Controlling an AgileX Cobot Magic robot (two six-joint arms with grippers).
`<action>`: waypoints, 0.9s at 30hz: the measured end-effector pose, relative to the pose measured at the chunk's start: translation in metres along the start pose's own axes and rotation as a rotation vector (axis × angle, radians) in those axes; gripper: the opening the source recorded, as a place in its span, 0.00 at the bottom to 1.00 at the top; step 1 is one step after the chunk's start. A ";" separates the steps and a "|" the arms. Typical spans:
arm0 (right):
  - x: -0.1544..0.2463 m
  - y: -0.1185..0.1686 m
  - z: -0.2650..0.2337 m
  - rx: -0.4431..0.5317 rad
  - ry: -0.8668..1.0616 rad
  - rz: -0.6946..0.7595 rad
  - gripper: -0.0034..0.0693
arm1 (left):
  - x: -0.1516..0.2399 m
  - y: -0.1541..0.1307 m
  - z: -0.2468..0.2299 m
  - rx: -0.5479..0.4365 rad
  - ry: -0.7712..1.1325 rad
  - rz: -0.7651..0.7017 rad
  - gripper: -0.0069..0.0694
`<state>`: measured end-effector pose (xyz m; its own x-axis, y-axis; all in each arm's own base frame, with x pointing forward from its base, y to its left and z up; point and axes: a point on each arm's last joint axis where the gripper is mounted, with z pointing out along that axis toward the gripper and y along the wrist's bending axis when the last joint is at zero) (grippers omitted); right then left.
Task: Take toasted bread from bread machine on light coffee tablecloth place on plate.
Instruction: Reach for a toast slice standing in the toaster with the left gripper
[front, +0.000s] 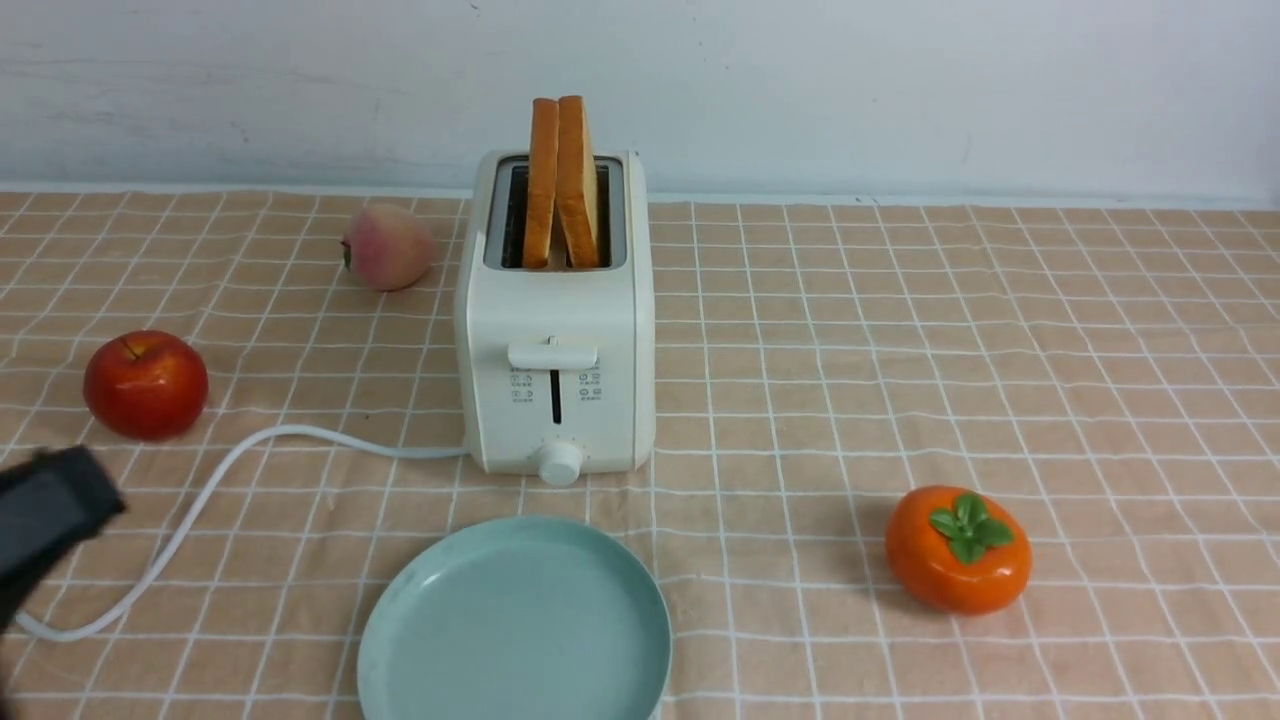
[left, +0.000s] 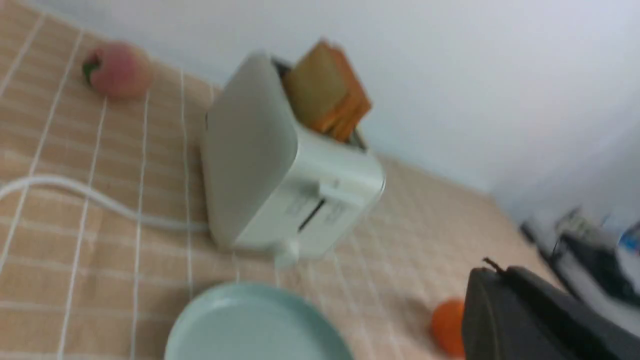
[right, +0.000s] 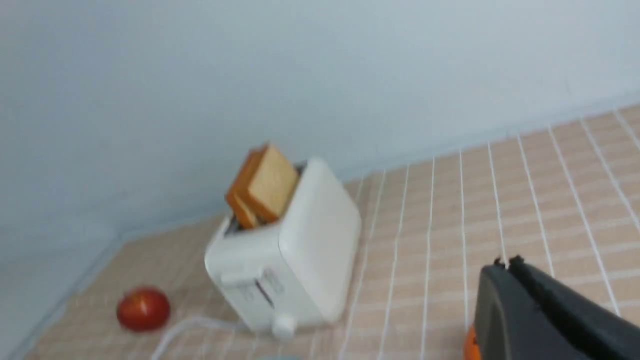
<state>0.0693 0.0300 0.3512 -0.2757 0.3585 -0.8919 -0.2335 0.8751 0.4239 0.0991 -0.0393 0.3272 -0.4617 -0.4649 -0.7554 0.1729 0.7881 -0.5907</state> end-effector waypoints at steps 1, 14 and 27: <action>-0.002 0.001 0.001 -0.003 0.022 -0.006 0.03 | 0.001 0.002 0.004 -0.012 0.028 0.000 0.07; 0.002 -0.016 0.053 0.066 0.450 -0.010 0.04 | -0.084 -0.022 0.158 -0.099 0.387 0.209 0.07; -0.001 -0.021 0.055 0.108 0.409 -0.063 0.05 | -0.090 -0.016 0.262 -0.102 0.356 0.321 0.33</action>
<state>0.1254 0.0291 0.3352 -0.6162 0.1641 -0.7703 -0.1684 0.9280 0.3325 0.3656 -0.1156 0.3298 -0.6707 -0.0392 -0.7407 0.2777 0.9127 -0.2997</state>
